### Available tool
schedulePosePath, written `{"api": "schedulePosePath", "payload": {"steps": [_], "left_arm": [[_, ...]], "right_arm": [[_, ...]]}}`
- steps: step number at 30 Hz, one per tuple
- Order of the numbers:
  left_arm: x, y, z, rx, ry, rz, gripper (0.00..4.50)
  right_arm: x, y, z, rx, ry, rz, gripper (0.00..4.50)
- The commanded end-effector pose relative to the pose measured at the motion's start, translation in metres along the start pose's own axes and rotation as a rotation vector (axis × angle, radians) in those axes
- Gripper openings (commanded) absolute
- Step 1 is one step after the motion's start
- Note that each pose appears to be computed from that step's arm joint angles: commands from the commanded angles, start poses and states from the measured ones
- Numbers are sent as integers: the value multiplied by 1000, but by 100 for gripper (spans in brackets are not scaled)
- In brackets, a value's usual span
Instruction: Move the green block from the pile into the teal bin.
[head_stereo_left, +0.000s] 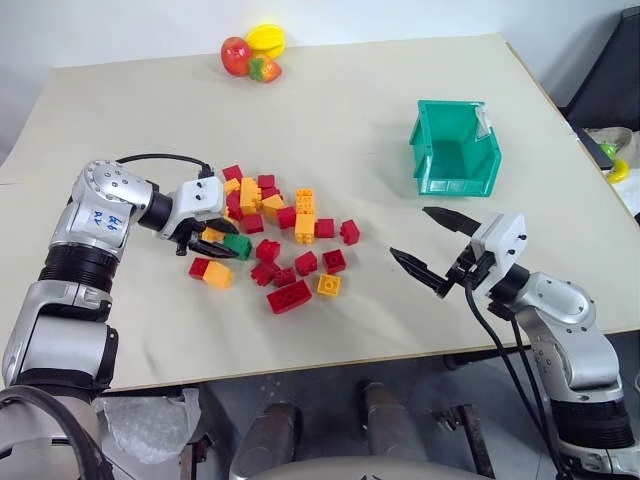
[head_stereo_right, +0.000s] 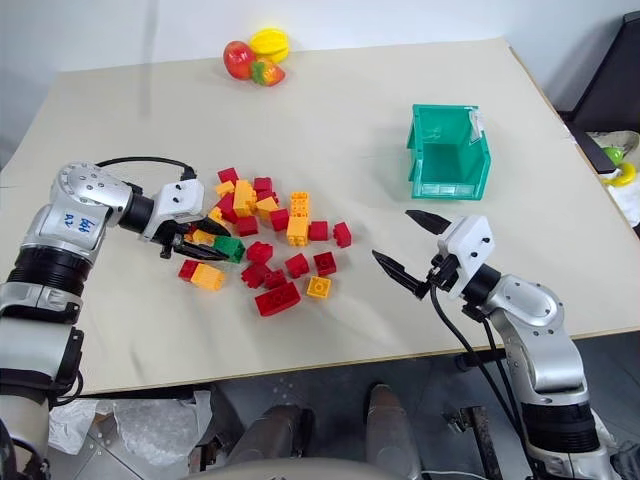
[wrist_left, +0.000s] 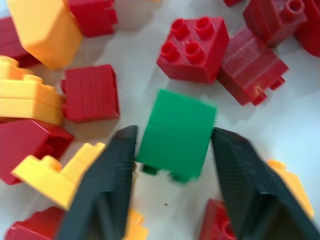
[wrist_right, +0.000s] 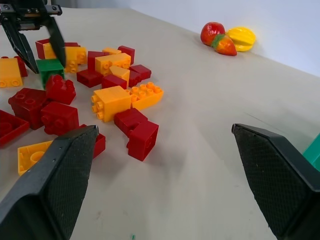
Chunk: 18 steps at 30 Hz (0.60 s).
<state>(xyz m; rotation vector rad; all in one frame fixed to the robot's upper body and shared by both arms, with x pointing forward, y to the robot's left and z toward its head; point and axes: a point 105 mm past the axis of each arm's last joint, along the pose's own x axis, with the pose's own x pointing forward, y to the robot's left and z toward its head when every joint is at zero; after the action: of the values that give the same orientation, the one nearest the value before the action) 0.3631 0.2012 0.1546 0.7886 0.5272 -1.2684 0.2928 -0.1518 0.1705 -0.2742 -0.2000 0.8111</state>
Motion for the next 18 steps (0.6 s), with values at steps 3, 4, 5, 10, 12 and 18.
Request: {"api": "schedulePosePath", "payload": {"steps": [3,4,5,10,12,18], "left_arm": [[-5,0,-6,-52,4,3,146],[-5,0,-5,-56,1,1,146],[-5,0,-4,-54,-2,2,146],[0,-2,3,-12,-12,-4,146],[-1,0,14,7,-46,2,146],[-13,14,87,95,-239,48,146]], "right_arm": [[-3,-5,15,-48,-37,-20,450],[-3,-6,15,-48,-37,-19,450],[-3,-6,15,-48,-37,-19,450],[-2,-6,14,-49,-36,-17,450],[-2,-6,15,-50,-37,-17,450],[-11,-11,18,-64,-21,-39,450]]}}
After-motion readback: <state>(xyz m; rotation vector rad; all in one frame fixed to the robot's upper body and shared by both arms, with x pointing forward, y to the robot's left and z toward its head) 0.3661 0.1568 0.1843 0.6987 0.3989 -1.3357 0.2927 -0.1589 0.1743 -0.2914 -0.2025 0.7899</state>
